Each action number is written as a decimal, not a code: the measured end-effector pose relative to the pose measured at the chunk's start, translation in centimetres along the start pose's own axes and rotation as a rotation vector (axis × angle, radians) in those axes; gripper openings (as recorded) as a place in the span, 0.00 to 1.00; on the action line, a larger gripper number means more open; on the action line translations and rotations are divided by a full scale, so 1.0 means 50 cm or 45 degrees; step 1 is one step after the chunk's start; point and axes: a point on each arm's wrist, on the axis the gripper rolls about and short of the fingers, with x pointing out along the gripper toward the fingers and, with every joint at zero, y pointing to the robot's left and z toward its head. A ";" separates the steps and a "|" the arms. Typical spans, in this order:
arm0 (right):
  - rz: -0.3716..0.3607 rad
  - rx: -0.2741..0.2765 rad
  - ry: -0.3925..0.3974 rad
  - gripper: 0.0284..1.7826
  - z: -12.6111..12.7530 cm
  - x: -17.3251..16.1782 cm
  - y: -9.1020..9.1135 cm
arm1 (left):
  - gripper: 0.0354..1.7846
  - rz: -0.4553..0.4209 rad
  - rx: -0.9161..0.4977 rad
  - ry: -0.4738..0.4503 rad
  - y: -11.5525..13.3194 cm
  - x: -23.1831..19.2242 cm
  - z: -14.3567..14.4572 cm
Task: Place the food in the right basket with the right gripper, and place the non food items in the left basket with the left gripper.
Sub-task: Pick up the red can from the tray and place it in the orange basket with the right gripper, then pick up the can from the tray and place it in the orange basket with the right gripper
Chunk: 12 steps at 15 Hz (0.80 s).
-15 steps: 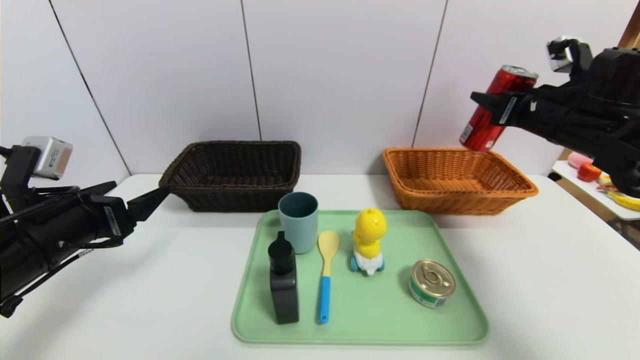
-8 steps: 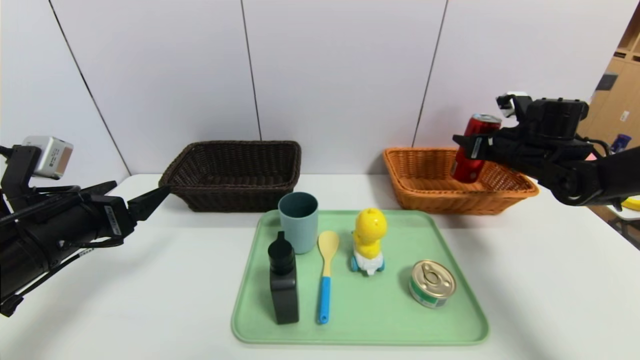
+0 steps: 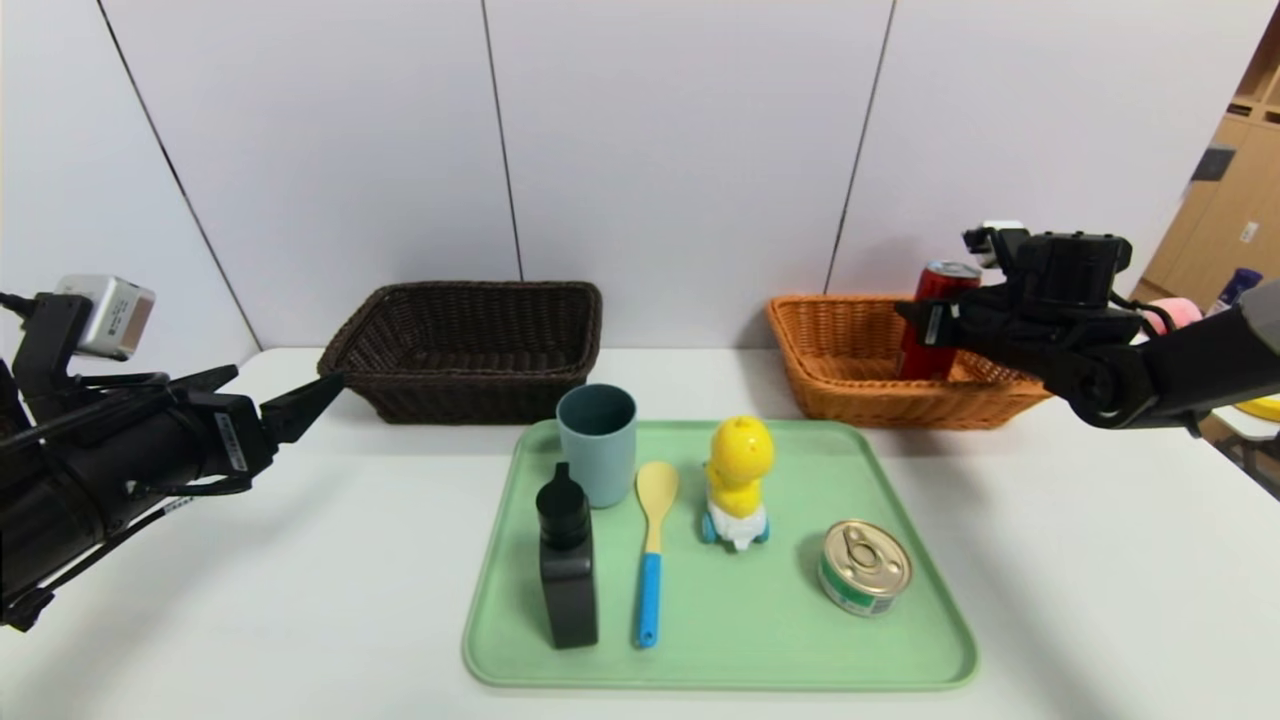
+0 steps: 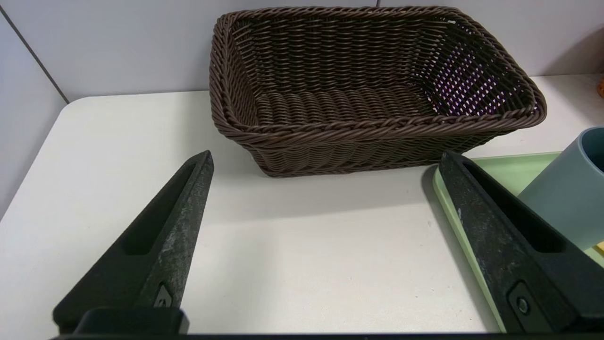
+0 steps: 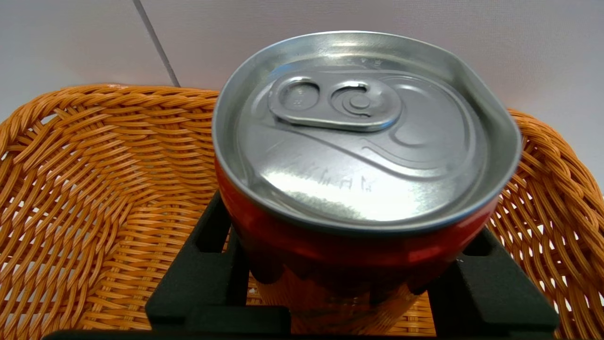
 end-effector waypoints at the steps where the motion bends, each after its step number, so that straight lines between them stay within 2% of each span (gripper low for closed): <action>1: 0.000 -0.001 -0.004 0.61 0.000 0.000 0.000 | 0.94 0.000 0.000 0.001 0.000 0.001 0.000; 3: 0.002 -0.002 -0.005 0.69 -0.001 0.002 0.001 | 0.94 0.000 0.000 0.002 0.000 0.002 -0.001; 7: -0.006 -0.029 -0.084 0.80 0.001 0.007 -0.001 | 0.94 0.000 -0.001 0.005 0.000 0.003 -0.001; 12: -0.121 -0.077 -0.014 0.87 0.042 -0.046 -0.004 | 0.94 0.003 -0.003 0.001 0.001 0.002 0.000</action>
